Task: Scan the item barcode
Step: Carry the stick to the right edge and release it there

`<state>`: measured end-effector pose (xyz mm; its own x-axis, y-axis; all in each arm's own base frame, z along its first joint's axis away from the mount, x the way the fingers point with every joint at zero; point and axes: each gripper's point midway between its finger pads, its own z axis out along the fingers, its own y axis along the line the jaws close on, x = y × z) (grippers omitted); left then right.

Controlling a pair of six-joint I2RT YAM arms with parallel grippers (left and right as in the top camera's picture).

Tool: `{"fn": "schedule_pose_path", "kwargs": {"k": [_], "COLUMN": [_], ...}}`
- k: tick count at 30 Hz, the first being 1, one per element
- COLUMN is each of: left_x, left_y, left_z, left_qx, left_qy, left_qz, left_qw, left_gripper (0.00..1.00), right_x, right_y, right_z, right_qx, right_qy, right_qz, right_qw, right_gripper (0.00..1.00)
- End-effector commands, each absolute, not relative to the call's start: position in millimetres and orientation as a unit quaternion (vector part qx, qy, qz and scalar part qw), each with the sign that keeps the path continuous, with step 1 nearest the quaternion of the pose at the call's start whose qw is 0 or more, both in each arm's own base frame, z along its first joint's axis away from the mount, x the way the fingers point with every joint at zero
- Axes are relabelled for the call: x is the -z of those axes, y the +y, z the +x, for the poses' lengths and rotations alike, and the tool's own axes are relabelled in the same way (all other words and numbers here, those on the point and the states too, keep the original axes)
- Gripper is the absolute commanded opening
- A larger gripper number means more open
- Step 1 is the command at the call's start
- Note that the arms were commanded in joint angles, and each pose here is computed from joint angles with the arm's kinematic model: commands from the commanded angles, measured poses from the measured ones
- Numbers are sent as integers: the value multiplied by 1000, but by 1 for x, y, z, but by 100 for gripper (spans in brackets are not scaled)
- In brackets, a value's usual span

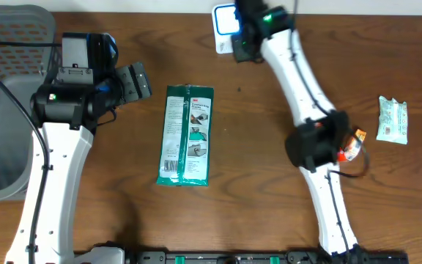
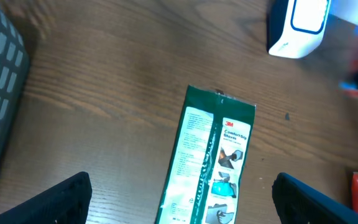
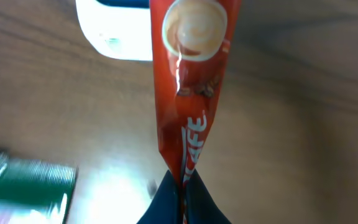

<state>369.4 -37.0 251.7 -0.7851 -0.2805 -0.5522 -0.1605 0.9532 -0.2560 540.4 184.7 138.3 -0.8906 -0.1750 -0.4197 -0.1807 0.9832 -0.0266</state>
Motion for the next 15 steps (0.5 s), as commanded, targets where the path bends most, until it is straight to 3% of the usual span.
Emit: {"fn": "schedule_pose_path", "kwargs": {"k": [1, 8, 15], "left_x": [-252, -252, -252], "left_y": [-34, -34, -34], "left_z": [369, 369, 369], "left_qx": [93, 93, 93], "left_qy": [940, 940, 940], "left_qz": [-116, -116, -116], "left_qw": [308, 308, 308], "left_gripper": [93, 93, 93], "right_x": [-252, -288, -254], "right_y": [142, 44, -39], "right_z": [517, 462, 443], "right_qx": [-14, 16, -3], "right_qy": [955, 971, 983], "right_qz": [-68, 12, 91], "right_qw": [287, 238, 157], "right_gripper": [1, 1, 1]}}
